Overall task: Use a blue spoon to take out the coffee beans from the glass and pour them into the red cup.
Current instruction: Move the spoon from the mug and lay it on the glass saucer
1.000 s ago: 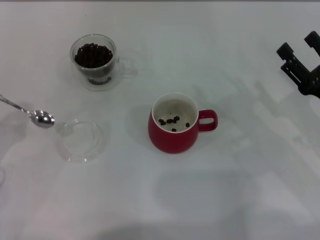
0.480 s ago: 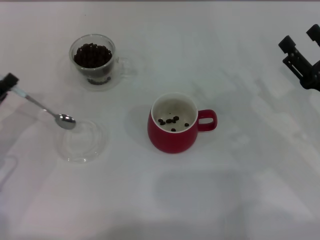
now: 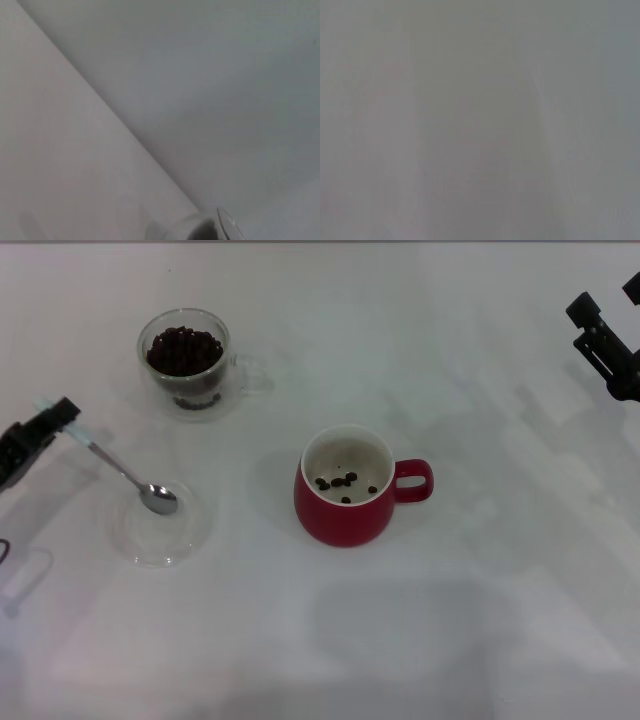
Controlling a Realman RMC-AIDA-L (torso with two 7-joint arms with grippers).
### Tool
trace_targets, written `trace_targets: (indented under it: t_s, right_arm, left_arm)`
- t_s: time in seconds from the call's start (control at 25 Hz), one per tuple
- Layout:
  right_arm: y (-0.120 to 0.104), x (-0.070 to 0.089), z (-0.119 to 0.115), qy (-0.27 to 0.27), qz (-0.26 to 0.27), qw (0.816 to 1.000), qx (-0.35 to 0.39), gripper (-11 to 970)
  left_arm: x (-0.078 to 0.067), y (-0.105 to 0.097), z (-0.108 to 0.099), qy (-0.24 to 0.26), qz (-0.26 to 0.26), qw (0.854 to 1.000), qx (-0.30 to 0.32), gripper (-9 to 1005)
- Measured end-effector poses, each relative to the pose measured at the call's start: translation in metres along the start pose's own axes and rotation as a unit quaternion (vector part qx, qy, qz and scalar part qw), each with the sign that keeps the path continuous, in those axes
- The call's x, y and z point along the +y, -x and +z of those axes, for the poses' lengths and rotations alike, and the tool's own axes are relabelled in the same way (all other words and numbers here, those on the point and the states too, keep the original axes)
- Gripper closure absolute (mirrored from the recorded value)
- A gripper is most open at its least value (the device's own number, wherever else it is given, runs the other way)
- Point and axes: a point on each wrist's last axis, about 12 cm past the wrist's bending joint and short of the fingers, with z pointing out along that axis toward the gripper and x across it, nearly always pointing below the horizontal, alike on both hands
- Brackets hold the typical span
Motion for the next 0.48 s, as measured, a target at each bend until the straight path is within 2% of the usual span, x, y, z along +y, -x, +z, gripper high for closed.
trace_targets:
  t_s: [0.48]
  right_arm:
    - [0.0008, -0.0008, 0.0026, 0.002, -0.001, 1.000, -0.001, 106]
  left_arm:
    - [-0.0026, -0.0081, 0.0099, 0.001, 0.008, 0.999, 0.044, 865]
